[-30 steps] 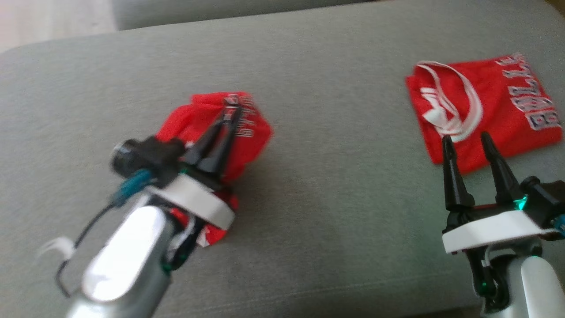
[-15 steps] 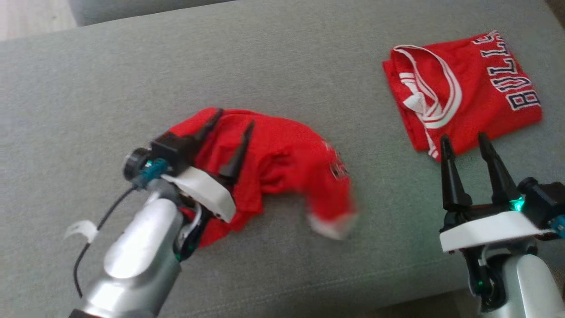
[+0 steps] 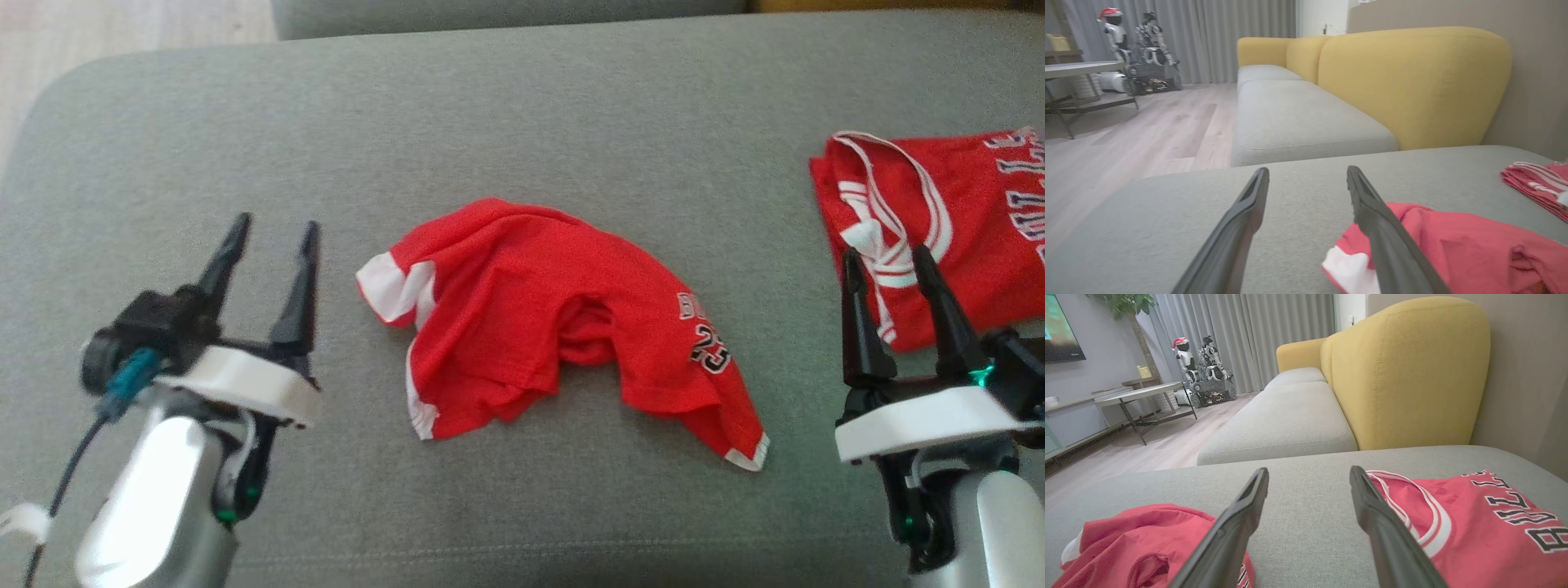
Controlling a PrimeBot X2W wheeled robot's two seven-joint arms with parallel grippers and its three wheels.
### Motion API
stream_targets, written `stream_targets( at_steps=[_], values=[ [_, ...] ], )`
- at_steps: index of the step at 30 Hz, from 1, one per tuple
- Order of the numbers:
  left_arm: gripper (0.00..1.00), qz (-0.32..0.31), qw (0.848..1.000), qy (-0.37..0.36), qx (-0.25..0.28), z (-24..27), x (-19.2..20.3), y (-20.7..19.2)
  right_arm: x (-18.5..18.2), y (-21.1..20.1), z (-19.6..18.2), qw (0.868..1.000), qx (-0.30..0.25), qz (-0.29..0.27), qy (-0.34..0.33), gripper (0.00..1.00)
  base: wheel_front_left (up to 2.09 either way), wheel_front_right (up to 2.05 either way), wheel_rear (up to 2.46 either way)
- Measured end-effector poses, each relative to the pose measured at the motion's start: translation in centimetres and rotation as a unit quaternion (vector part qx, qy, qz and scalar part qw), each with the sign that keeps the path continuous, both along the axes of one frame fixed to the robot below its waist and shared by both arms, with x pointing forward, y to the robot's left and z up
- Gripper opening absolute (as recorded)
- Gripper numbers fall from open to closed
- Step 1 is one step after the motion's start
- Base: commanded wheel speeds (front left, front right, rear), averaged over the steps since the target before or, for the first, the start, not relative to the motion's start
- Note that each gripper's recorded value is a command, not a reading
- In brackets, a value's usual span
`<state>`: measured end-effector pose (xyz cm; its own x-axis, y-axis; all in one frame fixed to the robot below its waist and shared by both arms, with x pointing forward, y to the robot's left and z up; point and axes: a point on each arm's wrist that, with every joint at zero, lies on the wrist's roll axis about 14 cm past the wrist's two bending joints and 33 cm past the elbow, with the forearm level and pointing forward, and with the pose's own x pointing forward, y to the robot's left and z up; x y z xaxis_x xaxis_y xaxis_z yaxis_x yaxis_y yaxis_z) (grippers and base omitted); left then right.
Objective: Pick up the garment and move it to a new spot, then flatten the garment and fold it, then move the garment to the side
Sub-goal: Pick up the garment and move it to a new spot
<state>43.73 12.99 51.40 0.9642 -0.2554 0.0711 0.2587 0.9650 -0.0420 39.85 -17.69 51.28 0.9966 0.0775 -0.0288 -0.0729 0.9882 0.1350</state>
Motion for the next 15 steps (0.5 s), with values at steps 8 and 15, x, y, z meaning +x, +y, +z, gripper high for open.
stream_targets(
  at_steps=[8,15],
  values=[
    [1.00,0.054,0.998,-0.016,0.009,1.1,-2.1,4.7,0.5,1.3,0.7,1.000,-0.002,0.020,-0.006,1.00,0.00,0.00,0.00],
    [1.00,0.079,0.997,-0.014,0.000,1.1,-4.6,6.1,0.1,1.8,1.5,1.000,-0.006,0.027,-0.014,1.00,0.00,0.00,0.00]
  ],
)
